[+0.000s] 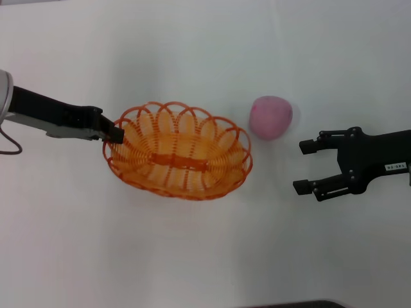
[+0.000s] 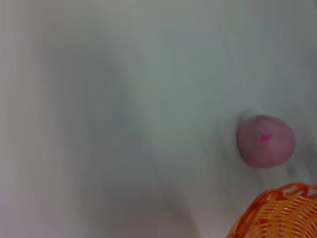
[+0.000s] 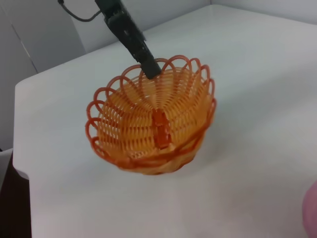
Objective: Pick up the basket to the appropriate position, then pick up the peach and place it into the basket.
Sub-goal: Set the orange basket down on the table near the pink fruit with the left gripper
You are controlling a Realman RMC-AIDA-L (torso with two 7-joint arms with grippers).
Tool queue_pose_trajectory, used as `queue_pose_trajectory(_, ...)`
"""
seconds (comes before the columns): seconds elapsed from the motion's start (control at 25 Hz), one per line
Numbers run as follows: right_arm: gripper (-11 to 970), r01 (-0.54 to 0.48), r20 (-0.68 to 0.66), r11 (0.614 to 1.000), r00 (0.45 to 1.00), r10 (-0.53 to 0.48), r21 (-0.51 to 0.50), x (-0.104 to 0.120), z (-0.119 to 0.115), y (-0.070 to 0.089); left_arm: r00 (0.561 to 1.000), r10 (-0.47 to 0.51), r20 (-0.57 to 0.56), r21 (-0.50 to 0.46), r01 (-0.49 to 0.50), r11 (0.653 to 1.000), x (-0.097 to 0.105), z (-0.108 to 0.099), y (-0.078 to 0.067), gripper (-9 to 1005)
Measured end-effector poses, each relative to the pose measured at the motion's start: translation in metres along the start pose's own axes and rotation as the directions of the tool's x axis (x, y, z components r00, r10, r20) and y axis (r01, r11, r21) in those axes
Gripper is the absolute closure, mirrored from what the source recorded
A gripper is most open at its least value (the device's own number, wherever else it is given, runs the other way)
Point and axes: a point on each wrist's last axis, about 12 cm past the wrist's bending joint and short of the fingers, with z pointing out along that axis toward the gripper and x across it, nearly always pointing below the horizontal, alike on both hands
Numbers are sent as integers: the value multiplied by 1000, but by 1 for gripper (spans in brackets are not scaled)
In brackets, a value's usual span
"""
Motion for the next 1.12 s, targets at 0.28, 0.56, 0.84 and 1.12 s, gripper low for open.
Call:
queue_pose_trajectory(0.28, 69, 6, 3, 1000, 1000, -6, 4, -2, 0, -1, 997, -75, 36, 2, 75, 997, 6, 8, 5, 939)
queue_pose_trajectory(0.56, 73, 17, 1, 1000, 1000, -17, 14, -4, -2, -2, 982, -149, 113, 17, 148, 989, 17, 19, 15, 939)
queue_pose_trajectory(0.84, 77, 20, 0, 1000, 1000, -20, 18, -4, -2, -3, 975, -172, 139, 0, 174, 985, 26, 27, 22, 940)
queue_pose_trajectory(1.12, 81, 24, 0, 999, 1000, -24, 23, -6, -3, -4, 970, -188, 155, -8, 191, 981, 32, 35, 25, 940)
